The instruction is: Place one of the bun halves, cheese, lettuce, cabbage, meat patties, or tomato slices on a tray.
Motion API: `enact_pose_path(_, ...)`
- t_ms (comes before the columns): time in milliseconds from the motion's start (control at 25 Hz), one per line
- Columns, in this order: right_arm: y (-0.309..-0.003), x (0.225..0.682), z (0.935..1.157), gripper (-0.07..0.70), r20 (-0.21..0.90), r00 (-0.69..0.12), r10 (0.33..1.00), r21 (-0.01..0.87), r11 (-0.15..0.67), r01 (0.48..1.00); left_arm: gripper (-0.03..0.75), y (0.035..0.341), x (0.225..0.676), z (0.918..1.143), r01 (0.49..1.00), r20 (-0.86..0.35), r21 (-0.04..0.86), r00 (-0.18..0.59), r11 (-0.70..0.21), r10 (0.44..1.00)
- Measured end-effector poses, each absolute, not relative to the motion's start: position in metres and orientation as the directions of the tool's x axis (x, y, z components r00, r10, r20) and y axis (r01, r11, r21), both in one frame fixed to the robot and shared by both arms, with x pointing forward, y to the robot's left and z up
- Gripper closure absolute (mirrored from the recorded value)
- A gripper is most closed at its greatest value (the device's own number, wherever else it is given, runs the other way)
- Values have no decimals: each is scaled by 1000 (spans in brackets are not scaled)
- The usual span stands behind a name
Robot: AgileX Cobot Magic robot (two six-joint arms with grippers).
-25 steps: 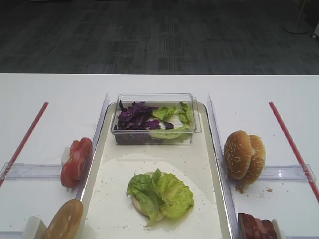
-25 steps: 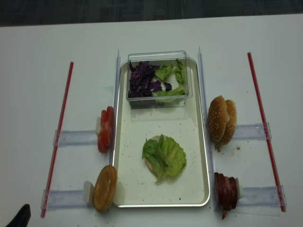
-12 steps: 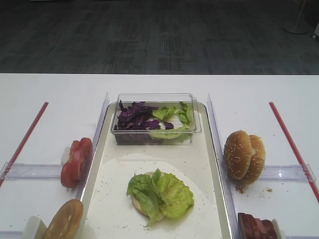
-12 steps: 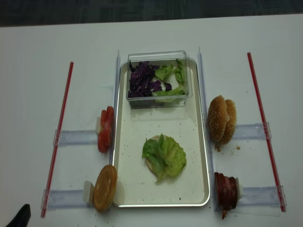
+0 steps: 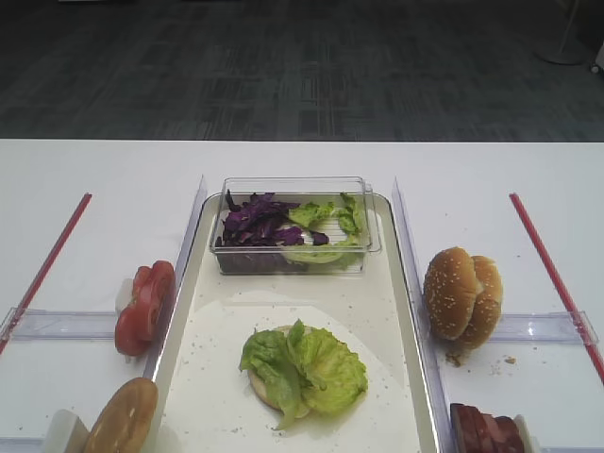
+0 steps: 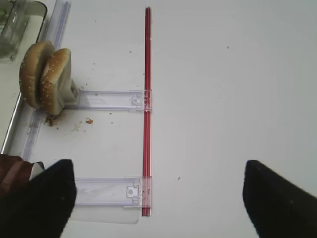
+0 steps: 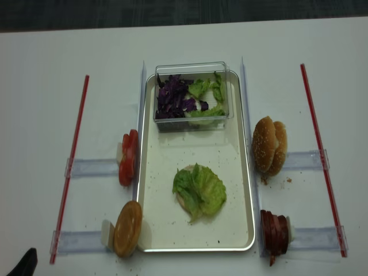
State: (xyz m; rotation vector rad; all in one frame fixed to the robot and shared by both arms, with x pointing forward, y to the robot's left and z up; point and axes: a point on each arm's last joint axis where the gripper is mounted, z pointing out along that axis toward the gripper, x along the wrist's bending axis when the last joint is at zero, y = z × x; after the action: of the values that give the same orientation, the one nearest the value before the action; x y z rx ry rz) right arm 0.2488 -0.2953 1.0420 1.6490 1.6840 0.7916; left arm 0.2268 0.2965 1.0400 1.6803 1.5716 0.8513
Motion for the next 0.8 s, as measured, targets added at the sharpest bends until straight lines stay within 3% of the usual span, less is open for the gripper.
enact_pose_path(320, -294, 232, 1042, -60, -43, -1, 999, 854, 37, 518, 223, 296, 227, 1040, 557, 14, 829, 59, -45, 998)
enact_pose_path(800, -294, 231, 1042, -60, -44, -1, 999, 856, 38, 516, 223, 296, 227, 1040, 557, 14, 829, 59, -45, 998)
